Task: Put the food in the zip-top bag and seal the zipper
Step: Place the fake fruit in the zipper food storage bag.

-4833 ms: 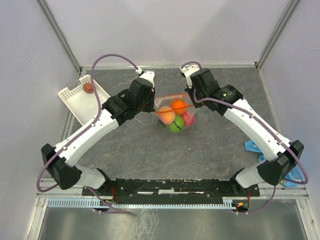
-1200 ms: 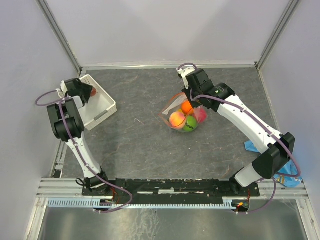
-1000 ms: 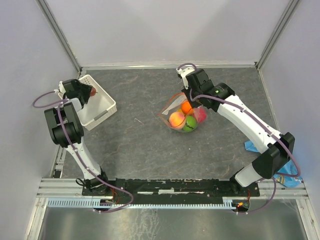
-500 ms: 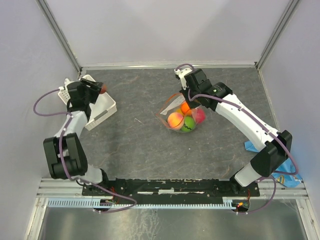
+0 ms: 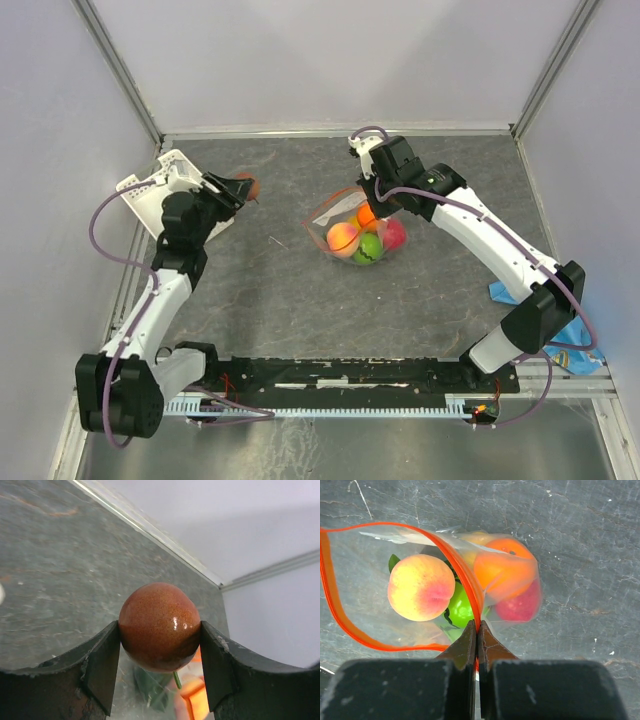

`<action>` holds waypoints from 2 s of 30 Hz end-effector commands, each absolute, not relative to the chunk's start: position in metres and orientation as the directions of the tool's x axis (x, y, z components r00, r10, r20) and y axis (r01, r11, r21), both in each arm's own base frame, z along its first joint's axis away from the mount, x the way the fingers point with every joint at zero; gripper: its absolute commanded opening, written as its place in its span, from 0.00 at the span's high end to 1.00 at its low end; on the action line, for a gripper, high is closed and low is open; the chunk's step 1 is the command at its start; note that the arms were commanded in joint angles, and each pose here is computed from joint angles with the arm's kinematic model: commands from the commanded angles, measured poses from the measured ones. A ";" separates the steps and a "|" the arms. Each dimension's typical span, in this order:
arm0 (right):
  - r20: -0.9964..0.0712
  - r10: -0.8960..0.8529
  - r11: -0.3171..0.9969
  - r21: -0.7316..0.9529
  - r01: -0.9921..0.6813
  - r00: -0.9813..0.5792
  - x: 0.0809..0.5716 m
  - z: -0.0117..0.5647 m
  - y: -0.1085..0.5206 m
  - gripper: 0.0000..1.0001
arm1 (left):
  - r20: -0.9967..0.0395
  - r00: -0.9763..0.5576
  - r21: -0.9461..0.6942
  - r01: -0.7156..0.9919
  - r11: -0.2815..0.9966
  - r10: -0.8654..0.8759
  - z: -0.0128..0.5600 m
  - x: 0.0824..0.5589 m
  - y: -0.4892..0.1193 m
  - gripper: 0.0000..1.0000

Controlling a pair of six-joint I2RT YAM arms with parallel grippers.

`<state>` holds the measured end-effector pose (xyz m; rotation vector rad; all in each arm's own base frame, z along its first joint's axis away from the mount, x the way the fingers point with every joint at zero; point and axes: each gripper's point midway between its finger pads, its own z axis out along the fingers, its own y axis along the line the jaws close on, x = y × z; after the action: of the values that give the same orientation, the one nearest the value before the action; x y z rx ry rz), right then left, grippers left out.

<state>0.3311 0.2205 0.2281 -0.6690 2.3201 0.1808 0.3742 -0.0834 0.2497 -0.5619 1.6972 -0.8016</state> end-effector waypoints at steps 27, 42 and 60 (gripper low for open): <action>-0.735 -0.249 0.871 0.116 -0.478 -0.631 0.289 0.253 0.240 0.98 | -0.925 -0.203 -0.354 0.763 0.541 -0.320 0.290 0.268 -0.311 0.48; -0.737 -0.264 0.847 0.132 -0.516 -0.622 0.279 0.247 0.244 0.98 | -0.937 -0.204 -0.339 0.724 0.601 -0.282 0.281 0.290 -0.320 0.48; -0.759 -0.239 0.839 0.153 -0.523 -0.605 0.274 0.251 0.245 0.98 | -0.968 -0.247 -0.238 0.820 0.521 -0.054 0.248 0.276 -0.342 0.17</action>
<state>0.2722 0.2374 0.2261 -0.5800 2.3305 0.4021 0.2773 -0.3374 0.2219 0.6173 1.6992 -0.9418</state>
